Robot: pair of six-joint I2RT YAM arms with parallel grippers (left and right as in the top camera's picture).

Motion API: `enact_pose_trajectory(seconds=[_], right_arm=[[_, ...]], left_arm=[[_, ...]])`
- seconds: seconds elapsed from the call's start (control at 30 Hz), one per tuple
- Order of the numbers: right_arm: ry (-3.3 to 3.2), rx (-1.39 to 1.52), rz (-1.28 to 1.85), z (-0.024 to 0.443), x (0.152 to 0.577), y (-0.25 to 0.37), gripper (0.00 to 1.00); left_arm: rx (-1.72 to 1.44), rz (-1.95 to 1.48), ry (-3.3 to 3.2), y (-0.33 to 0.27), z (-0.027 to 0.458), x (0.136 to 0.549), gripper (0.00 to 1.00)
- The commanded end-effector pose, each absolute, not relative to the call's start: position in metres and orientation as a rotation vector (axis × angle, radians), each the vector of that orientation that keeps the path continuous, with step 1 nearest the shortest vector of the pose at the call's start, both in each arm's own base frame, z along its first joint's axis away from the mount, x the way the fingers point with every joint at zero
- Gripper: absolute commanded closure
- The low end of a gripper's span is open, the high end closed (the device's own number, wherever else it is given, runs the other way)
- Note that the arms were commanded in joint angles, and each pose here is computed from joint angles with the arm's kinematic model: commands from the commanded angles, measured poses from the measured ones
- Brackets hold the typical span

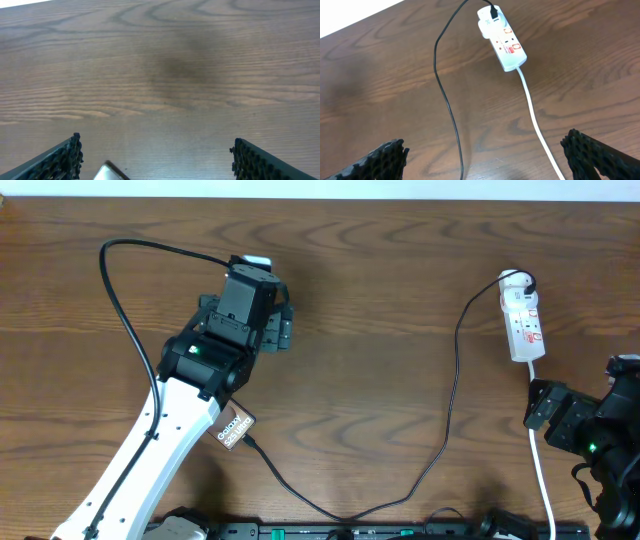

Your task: Plug charger to phone and switch on socket

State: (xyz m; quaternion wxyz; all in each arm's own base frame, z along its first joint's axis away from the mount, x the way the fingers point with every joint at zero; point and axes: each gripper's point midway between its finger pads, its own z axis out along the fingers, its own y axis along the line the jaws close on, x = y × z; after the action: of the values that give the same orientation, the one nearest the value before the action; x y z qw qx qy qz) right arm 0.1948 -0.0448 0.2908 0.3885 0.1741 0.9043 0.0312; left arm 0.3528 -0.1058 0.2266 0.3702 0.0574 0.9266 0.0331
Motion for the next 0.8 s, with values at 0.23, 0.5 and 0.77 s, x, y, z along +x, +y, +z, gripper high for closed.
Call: enact_pose_trajectory(seconds=[0.23, 0.5, 0.77], right_arm=[[2.302, 0.42, 0.08, 0.291, 0.194, -0.043, 0.01], [2.302, 0.42, 0.08, 0.291, 0.194, -0.043, 0.01], [2.302, 0.419, 0.08, 0.291, 0.194, -0.043, 0.01]], left_arm=[[0.041, 0.117, 2.347, -0.083, 0.239, 0.347, 0.08], [-0.255, 0.014, 2.21, -0.049, 0.247, 0.333, 0.08], [-0.6, -0.154, 1.956, -0.006, 0.248, 0.316, 0.08]])
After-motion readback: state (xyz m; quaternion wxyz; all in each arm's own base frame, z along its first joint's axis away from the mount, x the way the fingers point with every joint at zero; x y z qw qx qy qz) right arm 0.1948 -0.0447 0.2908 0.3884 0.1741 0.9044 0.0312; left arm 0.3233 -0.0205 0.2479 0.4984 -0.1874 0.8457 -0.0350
